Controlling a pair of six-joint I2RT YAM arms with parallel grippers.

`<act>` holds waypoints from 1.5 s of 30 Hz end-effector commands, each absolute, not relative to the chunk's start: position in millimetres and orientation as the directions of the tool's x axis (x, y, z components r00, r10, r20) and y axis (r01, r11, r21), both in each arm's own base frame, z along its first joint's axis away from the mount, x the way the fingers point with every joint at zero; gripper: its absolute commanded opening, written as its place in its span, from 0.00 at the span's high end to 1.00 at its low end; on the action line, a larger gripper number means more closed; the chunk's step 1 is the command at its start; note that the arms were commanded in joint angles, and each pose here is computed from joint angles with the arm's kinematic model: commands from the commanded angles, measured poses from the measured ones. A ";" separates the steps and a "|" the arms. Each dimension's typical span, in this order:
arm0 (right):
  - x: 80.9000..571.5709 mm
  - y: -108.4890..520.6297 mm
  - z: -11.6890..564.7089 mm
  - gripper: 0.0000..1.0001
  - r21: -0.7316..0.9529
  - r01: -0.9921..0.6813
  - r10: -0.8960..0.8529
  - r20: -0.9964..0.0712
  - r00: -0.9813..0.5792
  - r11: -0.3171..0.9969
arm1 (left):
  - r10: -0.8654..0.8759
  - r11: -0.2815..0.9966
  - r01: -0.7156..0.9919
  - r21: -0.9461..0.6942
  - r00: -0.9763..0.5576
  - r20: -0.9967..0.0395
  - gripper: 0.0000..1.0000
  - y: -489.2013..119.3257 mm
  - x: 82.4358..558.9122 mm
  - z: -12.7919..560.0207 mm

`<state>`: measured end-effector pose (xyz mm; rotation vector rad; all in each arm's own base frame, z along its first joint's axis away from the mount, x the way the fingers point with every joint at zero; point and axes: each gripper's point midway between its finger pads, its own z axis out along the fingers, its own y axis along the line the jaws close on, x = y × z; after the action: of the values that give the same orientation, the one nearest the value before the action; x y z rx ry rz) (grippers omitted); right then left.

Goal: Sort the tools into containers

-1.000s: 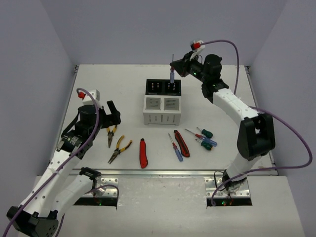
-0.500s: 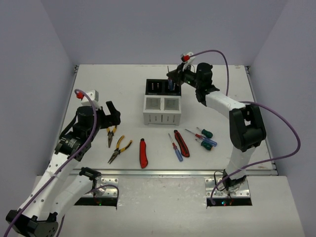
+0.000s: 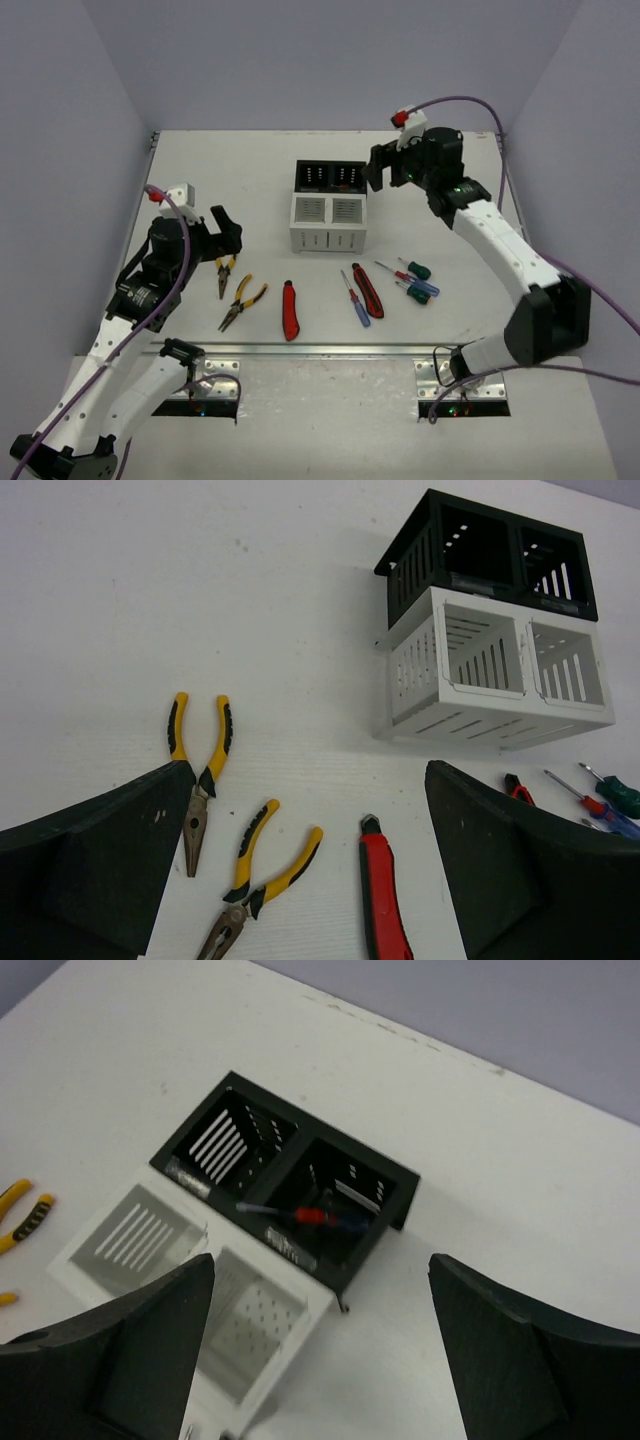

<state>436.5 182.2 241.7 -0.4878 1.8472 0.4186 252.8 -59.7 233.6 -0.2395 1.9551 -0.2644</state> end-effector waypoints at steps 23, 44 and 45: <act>299.0 141.3 63.1 0.48 -0.056 -0.560 -0.473 -0.610 -0.636 0.826 | -0.318 0.944 -0.007 -0.330 -0.282 -0.905 0.00 -59.7 247.8 262.5; 300.4 153.9 18.6 0.63 -0.097 -0.676 -0.588 -0.592 -0.550 0.730 | -0.312 0.940 0.053 -0.338 -0.274 -0.910 0.00 -69.6 242.4 267.9; 299.2 154.2 17.2 0.63 -0.093 -0.677 -0.587 -0.592 -0.552 0.730 | -0.311 0.940 0.054 -0.338 -0.274 -0.910 0.00 -69.8 242.4 267.9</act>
<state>298.1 148.9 18.9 -0.9323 2.3607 0.1639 238.6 -63.2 256.8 -0.2137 1.8632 -0.3213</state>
